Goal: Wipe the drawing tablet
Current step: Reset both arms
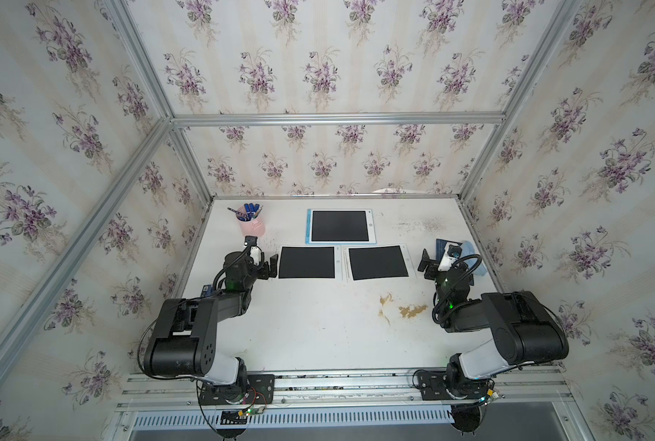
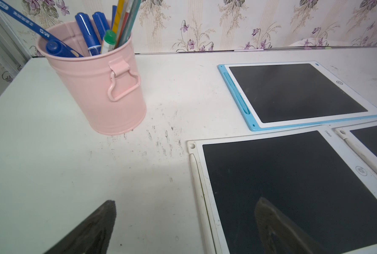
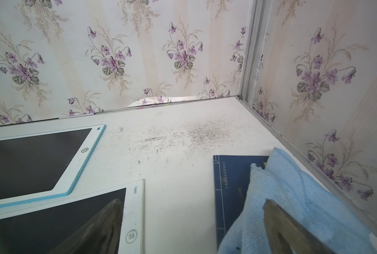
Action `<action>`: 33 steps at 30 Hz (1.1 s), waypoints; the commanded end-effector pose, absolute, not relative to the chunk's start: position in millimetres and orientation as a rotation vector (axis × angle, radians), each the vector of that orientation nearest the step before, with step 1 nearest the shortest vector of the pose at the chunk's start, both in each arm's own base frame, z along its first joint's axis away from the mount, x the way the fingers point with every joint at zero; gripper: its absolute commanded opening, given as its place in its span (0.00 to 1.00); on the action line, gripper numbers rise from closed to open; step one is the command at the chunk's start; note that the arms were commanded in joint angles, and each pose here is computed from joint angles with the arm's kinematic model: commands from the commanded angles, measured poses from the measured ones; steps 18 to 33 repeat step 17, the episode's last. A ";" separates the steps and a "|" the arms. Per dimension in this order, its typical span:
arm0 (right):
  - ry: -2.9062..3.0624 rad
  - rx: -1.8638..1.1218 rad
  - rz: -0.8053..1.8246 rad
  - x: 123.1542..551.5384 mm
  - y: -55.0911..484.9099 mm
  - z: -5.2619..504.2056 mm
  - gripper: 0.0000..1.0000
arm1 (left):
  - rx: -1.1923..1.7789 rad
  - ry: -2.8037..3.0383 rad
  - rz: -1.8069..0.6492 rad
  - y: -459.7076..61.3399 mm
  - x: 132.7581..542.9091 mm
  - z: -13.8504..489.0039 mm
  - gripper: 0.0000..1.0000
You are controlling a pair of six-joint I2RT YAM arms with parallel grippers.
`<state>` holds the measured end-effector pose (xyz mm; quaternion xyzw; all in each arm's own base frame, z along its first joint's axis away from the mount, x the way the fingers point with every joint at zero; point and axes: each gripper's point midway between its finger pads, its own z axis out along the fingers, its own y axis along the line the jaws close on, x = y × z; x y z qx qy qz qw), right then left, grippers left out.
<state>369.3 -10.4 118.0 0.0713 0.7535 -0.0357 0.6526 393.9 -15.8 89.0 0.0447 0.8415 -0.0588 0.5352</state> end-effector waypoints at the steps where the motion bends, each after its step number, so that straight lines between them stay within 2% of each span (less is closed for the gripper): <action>1: 1.686 0.177 -0.081 370.1 -11.6 124.1 1.00 | 0.124 1.987 -0.134 -16.7 395.5 93.2 1.00; 9: 1.690 0.173 -0.080 370.9 -11.0 123.3 1.00 | 0.124 1.987 -0.133 -16.4 395.5 93.0 1.00; 12: 1.720 0.058 -0.008 376.4 7.8 119.9 1.00 | 0.124 1.986 -0.132 -16.5 395.6 93.5 1.00; 33: 1.709 0.059 -0.005 374.7 6.8 122.1 1.00 | 0.123 1.988 -0.132 -16.3 395.3 92.7 1.00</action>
